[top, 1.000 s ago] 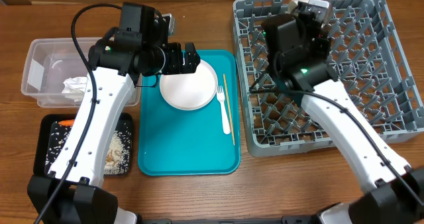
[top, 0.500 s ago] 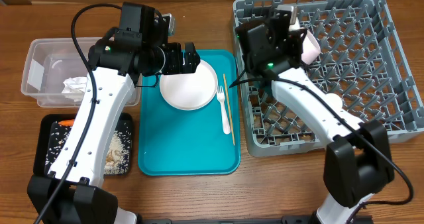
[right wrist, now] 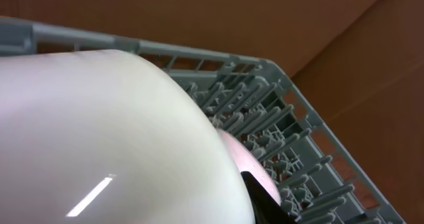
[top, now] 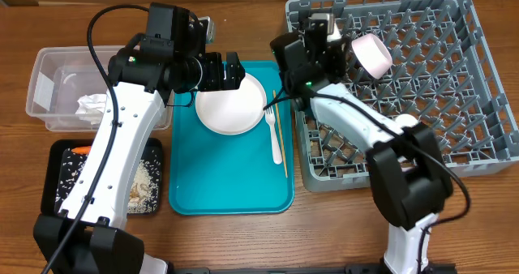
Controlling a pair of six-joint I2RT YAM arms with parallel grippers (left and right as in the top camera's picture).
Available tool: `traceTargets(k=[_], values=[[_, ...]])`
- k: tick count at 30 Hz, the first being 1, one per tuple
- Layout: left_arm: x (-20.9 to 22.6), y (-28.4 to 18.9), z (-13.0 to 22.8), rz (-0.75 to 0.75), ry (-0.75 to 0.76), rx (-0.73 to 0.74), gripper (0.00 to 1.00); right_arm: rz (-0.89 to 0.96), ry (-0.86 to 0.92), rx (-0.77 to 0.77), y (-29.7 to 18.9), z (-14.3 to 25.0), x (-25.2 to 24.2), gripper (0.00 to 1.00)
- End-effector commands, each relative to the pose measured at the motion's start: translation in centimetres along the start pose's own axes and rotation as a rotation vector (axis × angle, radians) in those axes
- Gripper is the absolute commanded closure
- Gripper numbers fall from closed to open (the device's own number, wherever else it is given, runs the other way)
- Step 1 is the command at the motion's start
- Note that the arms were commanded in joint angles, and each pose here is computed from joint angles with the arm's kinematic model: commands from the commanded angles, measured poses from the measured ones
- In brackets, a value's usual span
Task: Sort waste into correct bins and load items into the dishwasher
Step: 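Carry the white bowl to the rack's back-left corner and set it down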
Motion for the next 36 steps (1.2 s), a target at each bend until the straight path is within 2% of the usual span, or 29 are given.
traceTargets(k=[1,9,11,17,20,22,27,36], values=[[-0.7,-1.6,-0.9,0.013,0.025,-0.05,0.0,0.035,-0.027,-0.005,0.3,-0.3,0.2,0.75],[-0.7,-1.6,-0.9,0.013,0.026,-0.05,0.0,0.05,-0.029,0.012,1.3,0.2,0.1,0.73],[-0.7,-1.6,-0.9,0.013,0.025,-0.05,0.0,0.046,-0.041,0.018,1.3,0.4,0.2,0.61],[-0.6,-1.5,-0.9,0.013,0.025,-0.048,0.0,0.035,-0.045,0.011,0.8,0.3,0.6,0.5],[-0.6,-1.5,-0.9,0.013,0.025,-0.049,0.0,0.04,-0.042,0.006,0.6,0.2,0.6,0.37],[-0.6,-1.5,-0.9,0.013,0.025,-0.048,0.0,0.066,-0.032,0.003,0.5,0.0,0.2,0.34],[-0.6,-1.5,-0.9,0.013,0.025,-0.048,0.0,0.146,0.01,-0.013,-0.3,-1.3,-1.5,0.21],[-0.6,-1.5,-0.9,0.013,0.025,-0.048,0.0,0.129,0.096,-0.066,-2.9,-4.7,-5.1,0.1]])
Point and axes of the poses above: each gripper's point midway between its finger pads, its own y axis out along the fingers, its own x axis along the line the jaws close on, z = x × y, the point moved 3 cm from there along -y, back along the fingers, and after that the axes turned 10 degrees about -y, right-handed, at the moved point
